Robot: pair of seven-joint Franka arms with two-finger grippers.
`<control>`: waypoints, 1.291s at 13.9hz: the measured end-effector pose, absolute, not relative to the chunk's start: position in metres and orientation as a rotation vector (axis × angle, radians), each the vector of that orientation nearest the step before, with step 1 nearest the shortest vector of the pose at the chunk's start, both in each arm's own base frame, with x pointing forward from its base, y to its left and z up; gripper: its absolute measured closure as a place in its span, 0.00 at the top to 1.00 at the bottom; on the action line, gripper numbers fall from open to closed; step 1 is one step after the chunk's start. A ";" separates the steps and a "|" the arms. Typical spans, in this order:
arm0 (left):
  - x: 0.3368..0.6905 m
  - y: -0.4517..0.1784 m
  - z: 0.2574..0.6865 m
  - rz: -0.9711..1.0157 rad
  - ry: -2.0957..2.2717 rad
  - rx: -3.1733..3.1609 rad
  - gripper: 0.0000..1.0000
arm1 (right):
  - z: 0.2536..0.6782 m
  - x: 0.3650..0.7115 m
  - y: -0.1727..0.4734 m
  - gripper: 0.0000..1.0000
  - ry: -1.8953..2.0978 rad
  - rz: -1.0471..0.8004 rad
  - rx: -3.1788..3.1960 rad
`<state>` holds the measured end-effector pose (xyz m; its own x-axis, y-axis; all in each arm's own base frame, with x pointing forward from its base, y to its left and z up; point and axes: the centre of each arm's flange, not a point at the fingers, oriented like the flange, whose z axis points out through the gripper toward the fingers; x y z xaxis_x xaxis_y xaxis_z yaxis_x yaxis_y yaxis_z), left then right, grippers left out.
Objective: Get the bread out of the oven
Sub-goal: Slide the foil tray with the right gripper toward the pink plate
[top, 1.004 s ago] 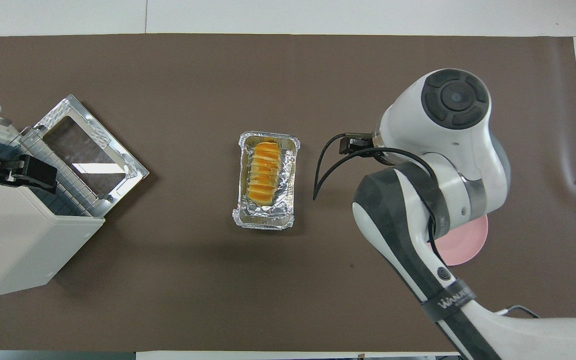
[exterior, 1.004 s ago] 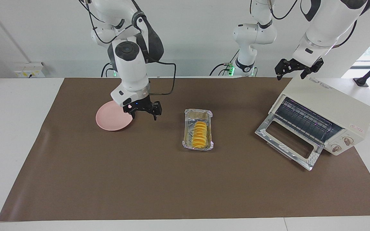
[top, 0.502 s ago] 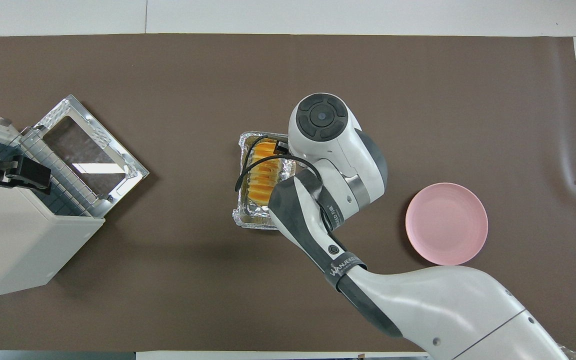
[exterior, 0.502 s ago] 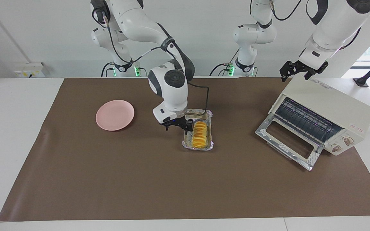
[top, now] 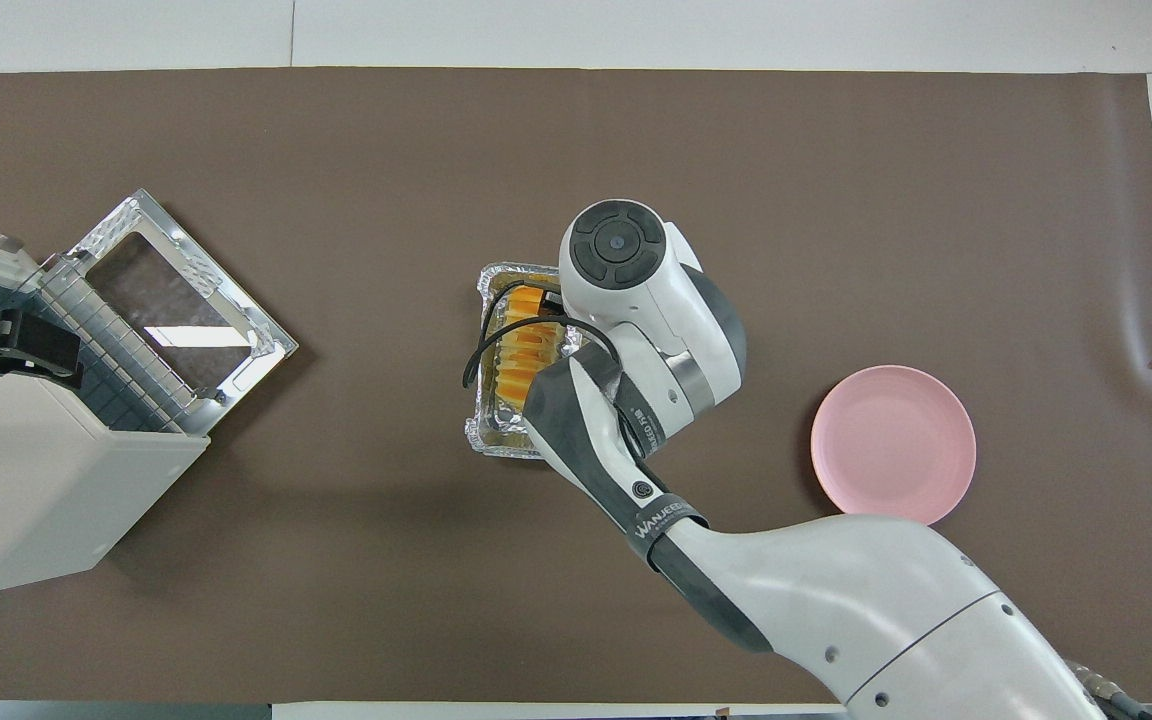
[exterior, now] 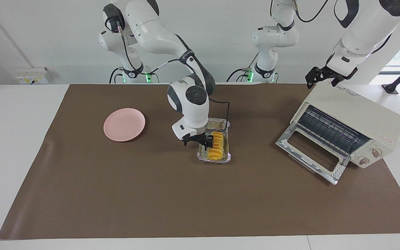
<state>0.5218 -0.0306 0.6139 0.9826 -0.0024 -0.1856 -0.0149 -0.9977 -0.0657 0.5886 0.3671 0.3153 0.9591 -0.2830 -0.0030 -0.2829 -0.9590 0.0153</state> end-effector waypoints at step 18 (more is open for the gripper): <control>0.522 -0.031 0.614 0.286 0.015 -3.061 1.00 | 0.383 0.639 0.315 0.02 -0.463 0.008 3.108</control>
